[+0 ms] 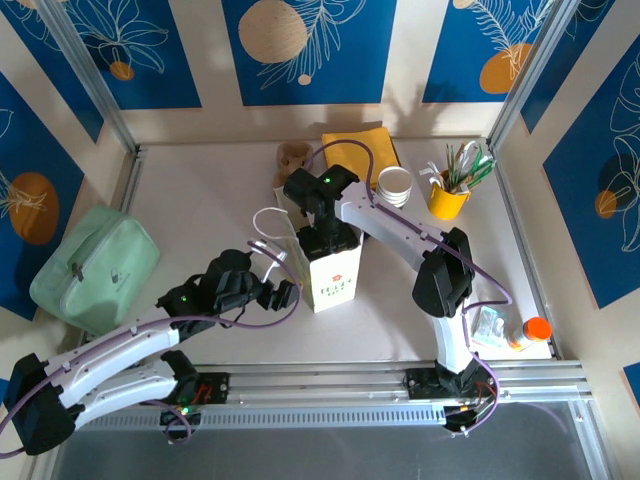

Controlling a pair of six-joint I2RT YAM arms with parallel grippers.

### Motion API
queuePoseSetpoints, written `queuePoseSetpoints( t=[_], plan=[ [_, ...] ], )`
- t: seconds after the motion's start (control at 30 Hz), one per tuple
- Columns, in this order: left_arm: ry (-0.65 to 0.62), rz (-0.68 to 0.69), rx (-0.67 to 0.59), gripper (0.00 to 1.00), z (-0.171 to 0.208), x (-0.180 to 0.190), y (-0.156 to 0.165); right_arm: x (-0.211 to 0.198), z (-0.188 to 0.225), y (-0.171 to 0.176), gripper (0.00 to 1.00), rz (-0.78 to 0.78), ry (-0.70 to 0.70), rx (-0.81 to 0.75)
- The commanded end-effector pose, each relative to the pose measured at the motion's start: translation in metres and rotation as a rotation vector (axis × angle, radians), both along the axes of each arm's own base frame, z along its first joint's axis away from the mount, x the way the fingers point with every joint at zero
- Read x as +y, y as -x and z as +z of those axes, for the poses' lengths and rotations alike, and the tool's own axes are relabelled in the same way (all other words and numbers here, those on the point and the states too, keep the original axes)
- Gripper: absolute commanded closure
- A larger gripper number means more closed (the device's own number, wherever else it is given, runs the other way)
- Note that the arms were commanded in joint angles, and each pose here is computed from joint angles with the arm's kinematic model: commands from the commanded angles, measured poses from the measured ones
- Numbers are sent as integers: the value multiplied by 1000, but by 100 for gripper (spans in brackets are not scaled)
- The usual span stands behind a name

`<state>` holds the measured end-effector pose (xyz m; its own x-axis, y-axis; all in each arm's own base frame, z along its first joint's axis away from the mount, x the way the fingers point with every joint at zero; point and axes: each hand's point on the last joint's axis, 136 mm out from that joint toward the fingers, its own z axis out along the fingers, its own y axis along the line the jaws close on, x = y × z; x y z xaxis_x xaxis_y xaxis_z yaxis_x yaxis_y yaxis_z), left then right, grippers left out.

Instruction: Pack the takeout coffee

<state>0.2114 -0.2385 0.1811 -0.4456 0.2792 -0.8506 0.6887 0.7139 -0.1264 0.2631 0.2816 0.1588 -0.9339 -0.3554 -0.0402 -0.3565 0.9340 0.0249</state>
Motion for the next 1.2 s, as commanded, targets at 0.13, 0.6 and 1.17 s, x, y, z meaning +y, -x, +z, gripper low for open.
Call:
queuePoseSetpoints(
  t=[0.13, 0.6, 1.17],
  plan=[
    [-2, 1, -22, 15, 8, -1, -1, -1, 21, 4, 18, 11, -12, -22],
    [-5, -1, -27, 15, 8, -1, -2, 1, 37, 2, 20, 16, -20, -51],
    [-12, -3, -29, 15, 11, -2, -3, 1, 60, 0, 26, 21, -37, -97]
  ],
)
